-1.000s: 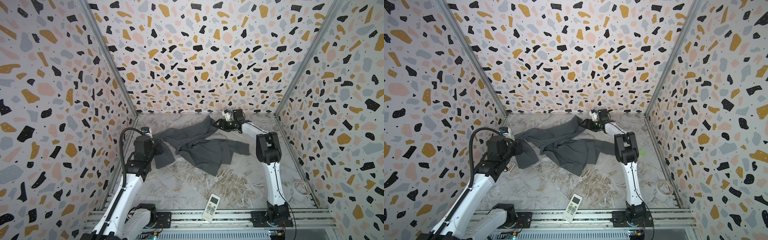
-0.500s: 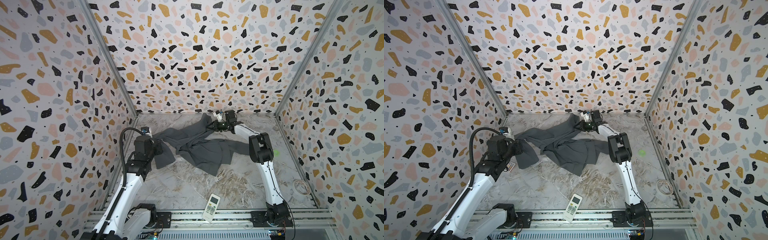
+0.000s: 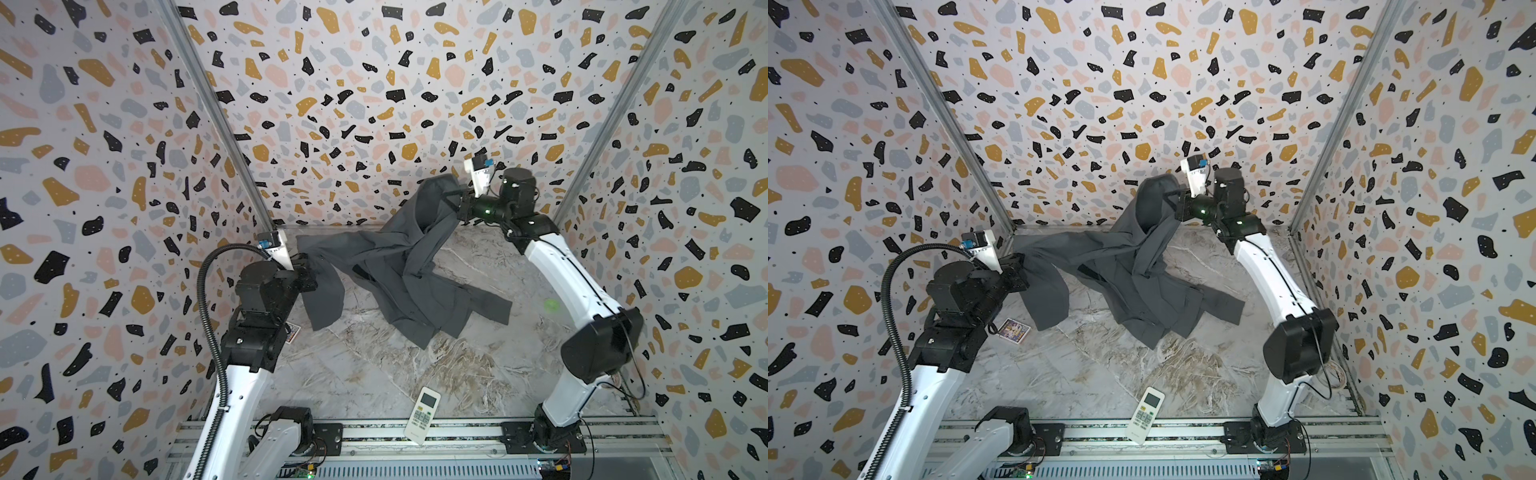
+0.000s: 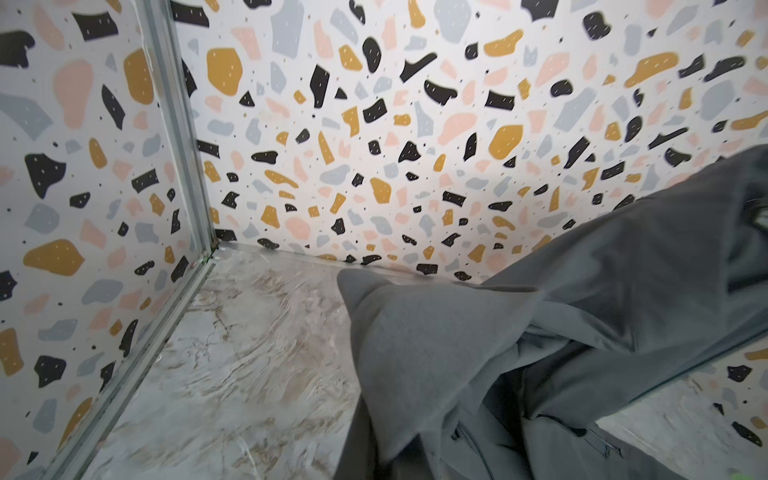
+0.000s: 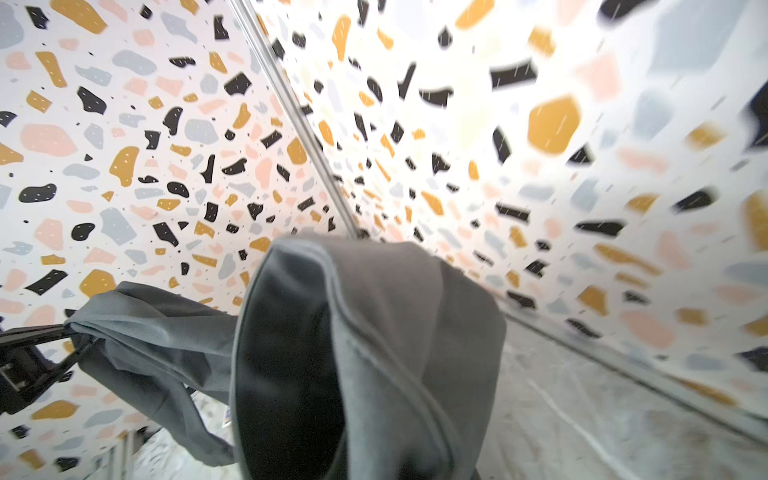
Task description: Zip up the jacket
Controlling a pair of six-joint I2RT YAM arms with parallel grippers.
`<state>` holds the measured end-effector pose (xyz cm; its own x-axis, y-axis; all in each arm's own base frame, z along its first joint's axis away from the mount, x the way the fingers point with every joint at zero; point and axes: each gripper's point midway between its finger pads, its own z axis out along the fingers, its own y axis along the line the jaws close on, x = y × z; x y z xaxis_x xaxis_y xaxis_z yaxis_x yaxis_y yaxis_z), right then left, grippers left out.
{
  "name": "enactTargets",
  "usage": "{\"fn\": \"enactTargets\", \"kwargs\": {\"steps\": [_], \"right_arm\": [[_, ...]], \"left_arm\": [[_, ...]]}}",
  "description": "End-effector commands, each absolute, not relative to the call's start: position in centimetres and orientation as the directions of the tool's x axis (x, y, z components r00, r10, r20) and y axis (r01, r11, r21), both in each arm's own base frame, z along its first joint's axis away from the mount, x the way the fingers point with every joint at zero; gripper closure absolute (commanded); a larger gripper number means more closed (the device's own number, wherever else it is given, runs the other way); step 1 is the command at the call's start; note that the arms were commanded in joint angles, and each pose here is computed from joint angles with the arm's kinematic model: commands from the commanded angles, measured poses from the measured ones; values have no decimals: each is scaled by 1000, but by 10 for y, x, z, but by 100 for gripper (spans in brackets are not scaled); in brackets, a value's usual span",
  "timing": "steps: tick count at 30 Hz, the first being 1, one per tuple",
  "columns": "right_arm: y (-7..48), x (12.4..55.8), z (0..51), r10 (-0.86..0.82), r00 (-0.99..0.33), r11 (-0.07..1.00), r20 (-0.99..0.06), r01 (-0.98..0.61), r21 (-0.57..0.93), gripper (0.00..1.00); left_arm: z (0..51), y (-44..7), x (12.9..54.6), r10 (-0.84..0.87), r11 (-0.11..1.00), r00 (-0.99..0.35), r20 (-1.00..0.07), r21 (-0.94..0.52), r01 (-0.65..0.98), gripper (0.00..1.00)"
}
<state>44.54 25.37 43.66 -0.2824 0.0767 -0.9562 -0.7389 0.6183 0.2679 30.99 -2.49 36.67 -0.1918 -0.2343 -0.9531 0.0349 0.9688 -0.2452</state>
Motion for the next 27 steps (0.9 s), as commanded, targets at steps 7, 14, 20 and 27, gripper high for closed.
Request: {"fn": "enactTargets", "kwargs": {"steps": [7, 14, 20, 27], "right_arm": [[173, 352, 583, 65, 106, 847, -992, -532, -2, 100], [127, 300, 662, 95, 256, 926, -962, -377, -8, 100], [122, 356, 629, 26, 146, 973, -989, -229, -9, 100], [133, 514, 451, 6, -294, 979, -956, -194, 66, 100]], "left_arm": [[476, -40, 273, -244, 951, 71, -967, -224, 211, 100], [544, -41, 250, -234, 950, 167, -958, -189, 247, 100], [517, -39, 301, -208, 963, 4, -978, -204, 177, 100], [341, -40, 416, -119, 985, -418, -900, -161, 67, 100]]}}
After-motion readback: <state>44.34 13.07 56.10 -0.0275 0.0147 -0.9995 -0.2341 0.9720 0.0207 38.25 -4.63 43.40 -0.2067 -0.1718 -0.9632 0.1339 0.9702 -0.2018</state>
